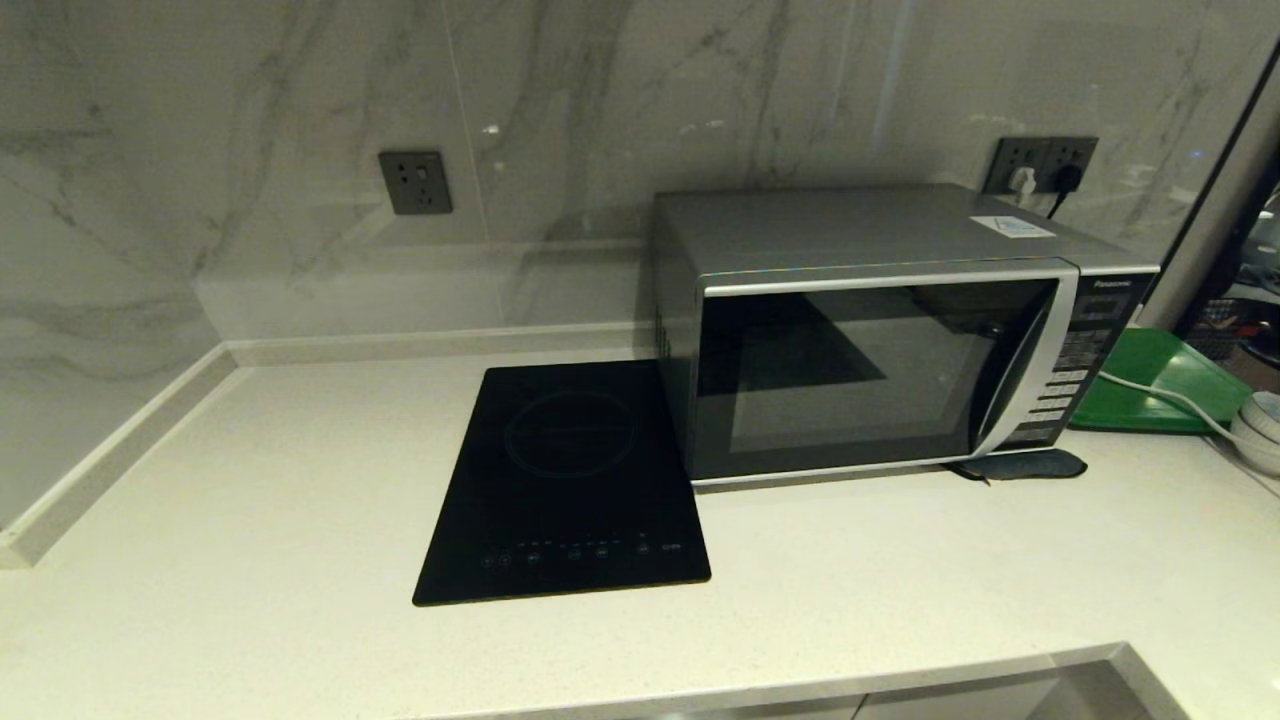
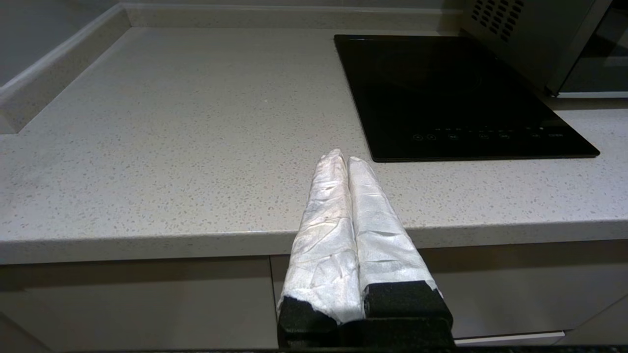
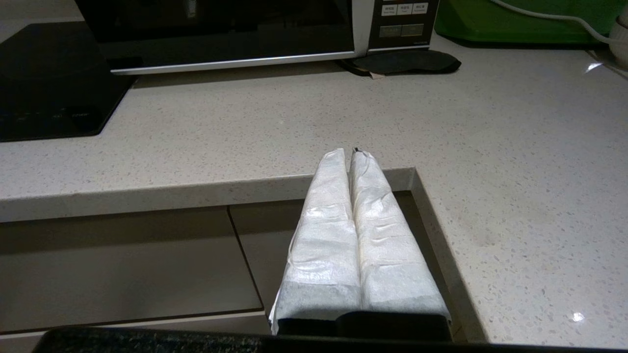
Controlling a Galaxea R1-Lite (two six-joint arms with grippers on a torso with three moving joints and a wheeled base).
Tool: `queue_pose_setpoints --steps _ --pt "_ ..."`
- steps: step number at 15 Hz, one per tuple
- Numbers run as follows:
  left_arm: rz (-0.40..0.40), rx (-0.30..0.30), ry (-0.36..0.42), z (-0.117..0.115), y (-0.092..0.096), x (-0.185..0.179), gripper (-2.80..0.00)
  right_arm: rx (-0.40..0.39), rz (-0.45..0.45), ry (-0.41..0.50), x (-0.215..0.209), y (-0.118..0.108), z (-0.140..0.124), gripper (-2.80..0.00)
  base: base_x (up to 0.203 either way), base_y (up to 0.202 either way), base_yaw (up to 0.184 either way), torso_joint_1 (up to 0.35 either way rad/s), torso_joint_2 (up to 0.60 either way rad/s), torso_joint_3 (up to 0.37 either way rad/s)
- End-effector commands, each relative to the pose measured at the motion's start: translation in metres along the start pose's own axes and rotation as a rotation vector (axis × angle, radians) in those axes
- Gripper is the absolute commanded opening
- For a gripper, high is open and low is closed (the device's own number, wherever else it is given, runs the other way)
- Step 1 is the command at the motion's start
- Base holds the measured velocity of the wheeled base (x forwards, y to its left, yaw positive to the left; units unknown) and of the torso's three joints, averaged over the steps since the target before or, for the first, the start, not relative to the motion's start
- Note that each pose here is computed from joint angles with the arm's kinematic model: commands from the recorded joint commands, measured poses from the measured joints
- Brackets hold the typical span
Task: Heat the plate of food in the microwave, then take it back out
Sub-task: Open the microwave oven
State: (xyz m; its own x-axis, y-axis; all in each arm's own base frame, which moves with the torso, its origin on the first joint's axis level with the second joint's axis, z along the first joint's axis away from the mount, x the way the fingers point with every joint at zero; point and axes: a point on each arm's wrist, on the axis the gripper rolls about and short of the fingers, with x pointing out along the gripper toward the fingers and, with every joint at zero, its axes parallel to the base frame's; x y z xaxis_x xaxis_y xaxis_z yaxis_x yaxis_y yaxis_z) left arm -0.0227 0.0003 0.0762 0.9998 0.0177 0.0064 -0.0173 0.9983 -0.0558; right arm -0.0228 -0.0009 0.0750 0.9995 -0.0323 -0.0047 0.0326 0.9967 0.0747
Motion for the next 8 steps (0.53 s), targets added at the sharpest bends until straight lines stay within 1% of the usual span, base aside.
queue_pose_setpoints --steps 1,8 --pt "0.001 -0.001 0.0 0.0001 0.0 0.0001 -2.8 0.0 0.0 0.003 0.0002 0.0 -0.0004 -2.8 0.0 0.0 0.0 0.0 0.0 0.0" --pt "0.001 -0.001 0.0 0.0001 0.0 0.0001 -2.8 0.0 0.0 0.003 0.0002 0.0 -0.0004 -2.8 0.0 0.0 0.0 0.0 0.0 0.0"
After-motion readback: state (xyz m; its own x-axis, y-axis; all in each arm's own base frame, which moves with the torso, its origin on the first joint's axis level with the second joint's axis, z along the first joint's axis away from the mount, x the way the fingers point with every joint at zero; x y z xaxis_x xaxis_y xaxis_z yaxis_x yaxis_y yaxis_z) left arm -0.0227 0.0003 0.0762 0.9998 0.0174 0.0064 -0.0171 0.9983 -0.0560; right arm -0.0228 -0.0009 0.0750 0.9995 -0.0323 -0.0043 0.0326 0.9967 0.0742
